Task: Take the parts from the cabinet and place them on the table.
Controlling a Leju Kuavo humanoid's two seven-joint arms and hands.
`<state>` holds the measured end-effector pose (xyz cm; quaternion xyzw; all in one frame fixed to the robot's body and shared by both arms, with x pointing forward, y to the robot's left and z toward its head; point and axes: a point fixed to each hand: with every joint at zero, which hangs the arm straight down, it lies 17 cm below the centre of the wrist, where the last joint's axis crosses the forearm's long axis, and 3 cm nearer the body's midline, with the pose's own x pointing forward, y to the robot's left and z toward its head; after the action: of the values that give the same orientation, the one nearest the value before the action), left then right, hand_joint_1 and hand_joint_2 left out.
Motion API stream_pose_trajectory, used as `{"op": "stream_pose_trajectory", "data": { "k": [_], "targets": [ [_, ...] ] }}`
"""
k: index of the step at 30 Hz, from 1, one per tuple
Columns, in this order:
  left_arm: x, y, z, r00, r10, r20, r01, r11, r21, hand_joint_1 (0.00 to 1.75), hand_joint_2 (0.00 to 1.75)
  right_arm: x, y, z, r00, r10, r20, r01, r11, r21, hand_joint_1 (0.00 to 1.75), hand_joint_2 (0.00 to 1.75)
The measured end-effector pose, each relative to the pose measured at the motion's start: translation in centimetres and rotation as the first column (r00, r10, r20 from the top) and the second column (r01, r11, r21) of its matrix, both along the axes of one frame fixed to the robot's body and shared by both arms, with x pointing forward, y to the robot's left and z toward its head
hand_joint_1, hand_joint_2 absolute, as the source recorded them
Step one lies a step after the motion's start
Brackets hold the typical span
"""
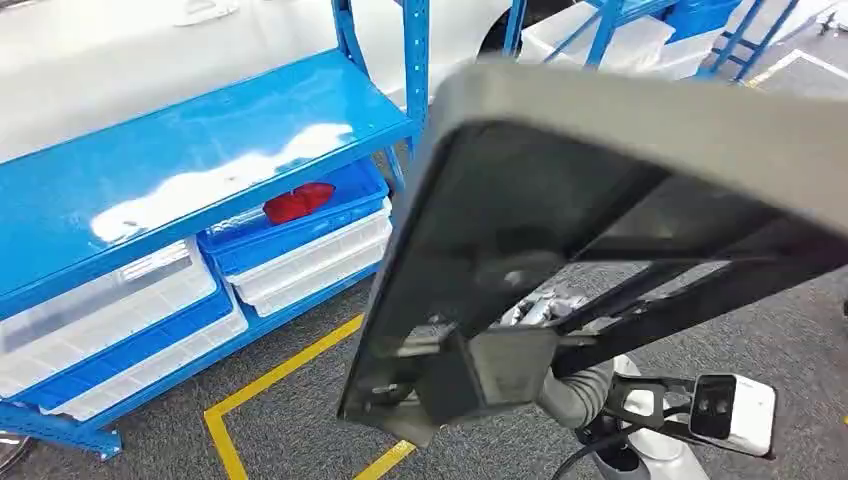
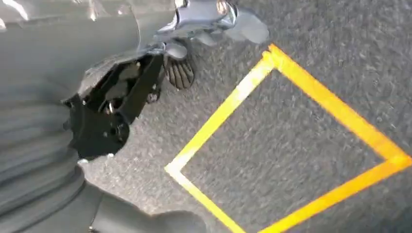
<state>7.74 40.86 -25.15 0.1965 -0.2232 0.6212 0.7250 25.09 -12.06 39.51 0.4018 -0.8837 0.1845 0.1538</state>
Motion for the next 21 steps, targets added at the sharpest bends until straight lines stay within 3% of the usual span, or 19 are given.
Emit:
{"op": "stream_pose_trajectory", "data": {
  "k": [21],
  "targets": [
    [0.9, 2.7, 0.5, 1.0, 0.006, 0.017, -0.006, 1.0, 0.023, 0.0, 1.75, 2.0, -1.5, 4.9, 0.999, -0.025, 0.028, 0.022, 0.995, 0.1, 1.75, 1.75]
  ]
}}
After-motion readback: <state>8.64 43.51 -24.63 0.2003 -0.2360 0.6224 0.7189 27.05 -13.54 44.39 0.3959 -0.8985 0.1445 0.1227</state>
